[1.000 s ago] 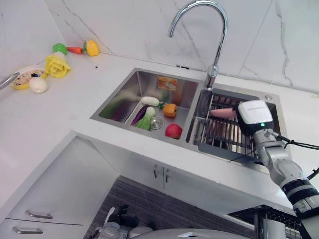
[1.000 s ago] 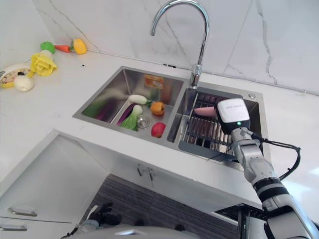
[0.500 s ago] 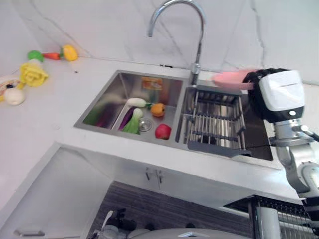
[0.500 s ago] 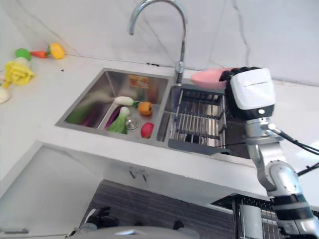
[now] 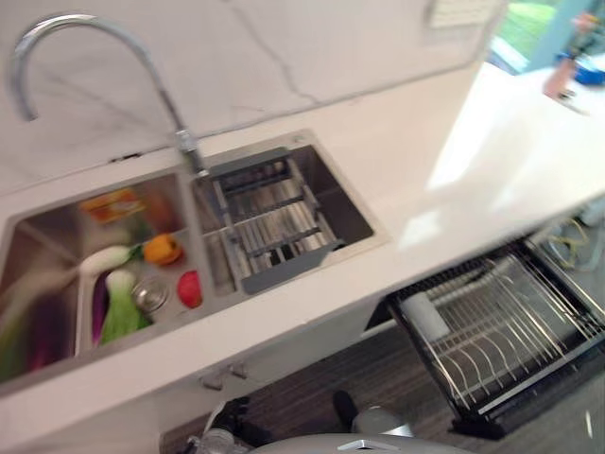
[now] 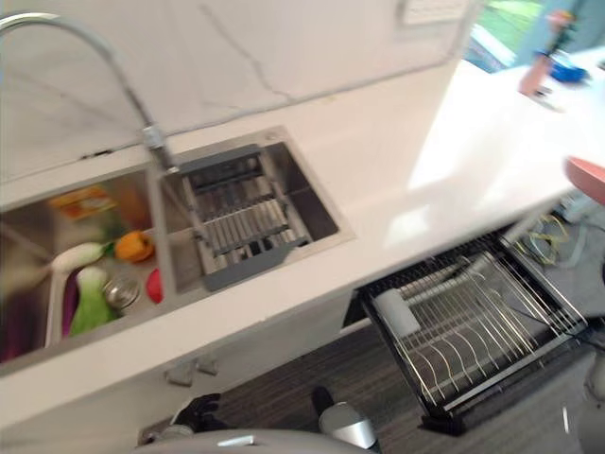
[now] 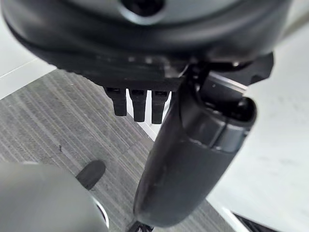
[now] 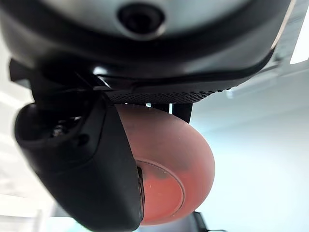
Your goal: Place the dishes in the dishwasher.
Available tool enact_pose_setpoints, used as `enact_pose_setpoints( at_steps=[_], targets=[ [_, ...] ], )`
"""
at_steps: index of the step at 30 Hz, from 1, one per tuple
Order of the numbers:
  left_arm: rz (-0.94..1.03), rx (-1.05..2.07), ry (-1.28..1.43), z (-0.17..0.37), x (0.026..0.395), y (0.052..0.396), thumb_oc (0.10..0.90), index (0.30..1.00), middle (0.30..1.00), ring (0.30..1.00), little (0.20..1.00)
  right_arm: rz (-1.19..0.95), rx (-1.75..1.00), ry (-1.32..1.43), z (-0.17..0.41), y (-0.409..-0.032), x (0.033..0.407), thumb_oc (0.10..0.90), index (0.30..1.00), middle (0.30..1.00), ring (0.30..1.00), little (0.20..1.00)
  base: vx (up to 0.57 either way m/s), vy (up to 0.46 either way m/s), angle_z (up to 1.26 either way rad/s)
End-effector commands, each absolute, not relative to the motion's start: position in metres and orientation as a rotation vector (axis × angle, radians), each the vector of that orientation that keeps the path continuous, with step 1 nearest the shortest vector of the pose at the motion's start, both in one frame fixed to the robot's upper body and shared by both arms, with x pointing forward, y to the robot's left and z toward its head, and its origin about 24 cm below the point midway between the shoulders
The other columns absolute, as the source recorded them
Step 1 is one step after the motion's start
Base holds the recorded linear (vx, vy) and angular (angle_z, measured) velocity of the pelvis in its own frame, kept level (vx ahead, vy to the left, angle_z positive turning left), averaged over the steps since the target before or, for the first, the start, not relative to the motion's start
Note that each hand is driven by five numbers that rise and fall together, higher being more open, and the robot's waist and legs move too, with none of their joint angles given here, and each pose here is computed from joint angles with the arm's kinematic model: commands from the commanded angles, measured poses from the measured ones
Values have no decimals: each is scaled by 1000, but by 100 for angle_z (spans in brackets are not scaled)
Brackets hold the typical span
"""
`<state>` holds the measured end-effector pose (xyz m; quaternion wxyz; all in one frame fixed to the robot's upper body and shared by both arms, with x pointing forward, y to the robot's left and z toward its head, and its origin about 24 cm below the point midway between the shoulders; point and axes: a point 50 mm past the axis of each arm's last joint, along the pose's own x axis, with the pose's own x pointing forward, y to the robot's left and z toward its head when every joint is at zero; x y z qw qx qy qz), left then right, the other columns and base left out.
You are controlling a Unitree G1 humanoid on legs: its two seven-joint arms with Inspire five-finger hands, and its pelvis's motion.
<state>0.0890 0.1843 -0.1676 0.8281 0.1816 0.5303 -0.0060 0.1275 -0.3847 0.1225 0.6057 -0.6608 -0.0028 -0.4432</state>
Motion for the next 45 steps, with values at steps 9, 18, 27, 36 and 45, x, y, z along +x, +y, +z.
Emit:
enact_pose_setpoints(
  at_steps=[9, 18, 27, 36, 45],
  targets=[
    [4, 451, 1063, -161, 113, 198, 800, 900, 900, 900, 900, -754, -1451, -238, 126, -339, 187, 400, 300, 300, 300, 300, -112, 1, -39],
    [58, 476, 954, -146, 147, 211, 800, 900, 900, 900, 900, -535, -1538, -119, 96, -330, 226, 400, 300, 300, 300, 300, -121, -40, 37],
    [43, 483, 940, -145, 152, 207, 800, 900, 900, 900, 900, -497, -1600, 126, 57, -349, 236, 400, 300, 300, 300, 300, -31, 8, 14],
    [5, 455, 941, -148, 150, 197, 800, 900, 900, 900, 900, -545, -1474, 201, 53, -358, 233, 800, 900, 900, 900, 900, 4, 11, 0],
    [19, 450, 1002, -151, 142, 204, 800, 900, 900, 900, 900, -646, -1237, 158, 62, -358, 225, 800, 900, 900, 900, 900, 33, -5, -2]
  ],
)
